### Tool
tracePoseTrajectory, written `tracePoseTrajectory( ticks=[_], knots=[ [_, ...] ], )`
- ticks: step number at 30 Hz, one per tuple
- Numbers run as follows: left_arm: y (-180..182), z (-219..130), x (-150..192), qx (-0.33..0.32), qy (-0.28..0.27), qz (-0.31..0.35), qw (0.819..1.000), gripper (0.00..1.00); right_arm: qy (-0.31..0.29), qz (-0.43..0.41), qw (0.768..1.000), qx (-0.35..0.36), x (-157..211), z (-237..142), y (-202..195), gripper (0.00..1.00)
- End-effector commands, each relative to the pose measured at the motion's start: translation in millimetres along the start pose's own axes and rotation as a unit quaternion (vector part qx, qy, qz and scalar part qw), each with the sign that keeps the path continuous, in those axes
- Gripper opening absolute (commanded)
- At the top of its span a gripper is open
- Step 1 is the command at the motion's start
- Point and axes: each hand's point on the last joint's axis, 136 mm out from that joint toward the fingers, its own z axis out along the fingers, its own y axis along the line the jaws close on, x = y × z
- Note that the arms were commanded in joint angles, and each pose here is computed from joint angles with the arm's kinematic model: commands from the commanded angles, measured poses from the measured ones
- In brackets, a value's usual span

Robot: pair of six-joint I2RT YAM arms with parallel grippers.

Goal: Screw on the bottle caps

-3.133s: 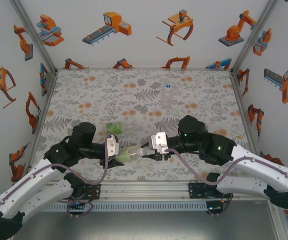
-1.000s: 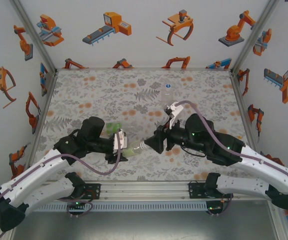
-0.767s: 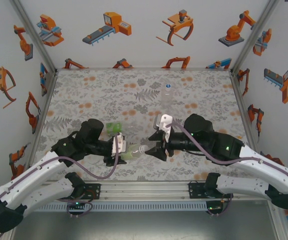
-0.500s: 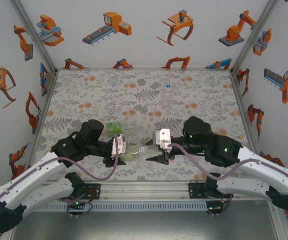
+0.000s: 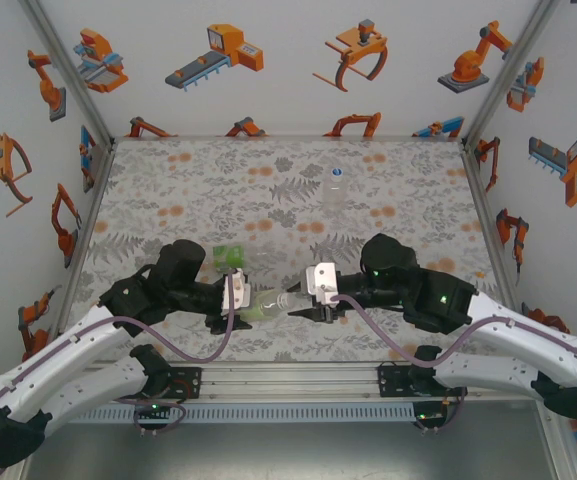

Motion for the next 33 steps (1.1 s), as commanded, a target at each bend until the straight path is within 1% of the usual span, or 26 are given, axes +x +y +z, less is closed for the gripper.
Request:
tracePoseTrajectory(
  ticks=[1,7,11,13,14,16,17,19,20,22,24,26,27,28,29,30,31,33],
  knots=[
    [-2.5,-2.2,-5.1,0.003,-0.008,0.012,1.000,0.00,-0.018,-0.010,1.000,-0.004,-6.8,2.1,1.0,0.41],
    [-2.5,-3.0,-5.6,0.002,-0.009,0.013,1.000,0.00,-0.014,-0.005,1.000,-0.004,-3.7,2.6,1.3,0.33],
    [-1.0,-3.8,-5.8,-0.005,-0.010,0.015,1.000,0.00,-0.008,0.027,1.000,0.006,-0.5,4.0,-2.2,0.24],
    [1.0,-4.2,-4.3,-0.012,-0.006,0.014,1.000,0.00,-0.011,0.071,0.997,0.026,-0.8,4.4,-9.2,0.18],
    [2.8,-4.8,-3.7,-0.018,-0.004,0.015,1.000,0.00,-0.014,0.107,0.993,0.041,0.5,5.1,-14.7,0.16],
    [6.0,-5.4,-2.6,-0.029,-0.001,0.015,0.999,0.00,-0.025,0.186,0.980,0.068,2.3,6.2,-24.6,0.14],
    [8.1,-5.8,-2.3,-0.035,0.001,0.016,0.999,0.00,-0.029,0.232,0.969,0.084,3.9,6.2,-30.3,0.11],
    [10.5,-6.9,-2.9,-0.044,0.000,0.018,0.999,0.00,-0.028,0.333,0.933,0.136,15.7,4.3,-46.6,0.07],
    [11.6,-7.0,-2.8,-0.048,-0.001,0.018,0.999,0.00,-0.028,0.394,0.903,0.169,24.9,1.6,-55.7,0.06],
    [12.6,-7.3,-3.2,-0.052,-0.002,0.019,0.998,0.00,-0.023,0.502,0.835,0.222,47.3,-2.9,-66.2,0.06],
    [13.2,-7.1,-2.3,-0.054,-0.001,0.018,0.998,0.00,-0.021,0.607,0.749,0.266,72.3,-6.6,-70.1,0.06],
    [14.7,-6.7,-1.7,-0.057,0.001,0.017,0.998,0.00,-0.018,0.689,0.667,0.283,90.8,-5.8,-65.4,0.07],
    [15.3,-6.2,-0.9,-0.058,0.003,0.016,0.998,0.00,-0.017,0.720,0.631,0.289,98.6,-5.6,-62.8,0.08],
    [16.1,-6.4,-1.1,-0.059,0.004,0.016,0.998,0.00,-0.024,0.743,0.604,0.286,101.6,-3.2,-61.2,0.08],
    [16.3,-6.3,-0.8,-0.059,0.005,0.016,0.998,0.00,-0.036,0.754,0.595,0.274,98.2,1.4,-61.8,0.08],
    [16.3,-6.1,-1.1,-0.059,0.004,0.016,0.998,0.00,-0.040,0.759,0.591,0.268,96.4,4.0,-62.3,0.09],
    [16.2,-5.8,-0.7,-0.058,0.005,0.015,0.998,0.00,-0.041,0.761,0.591,0.266,94.1,5.5,-63.0,0.09],
    [15.8,-5.4,-0.9,-0.056,0.004,0.015,0.998,0.00,-0.029,0.754,0.599,0.269,91.3,5.7,-63.8,0.11]
  ],
)
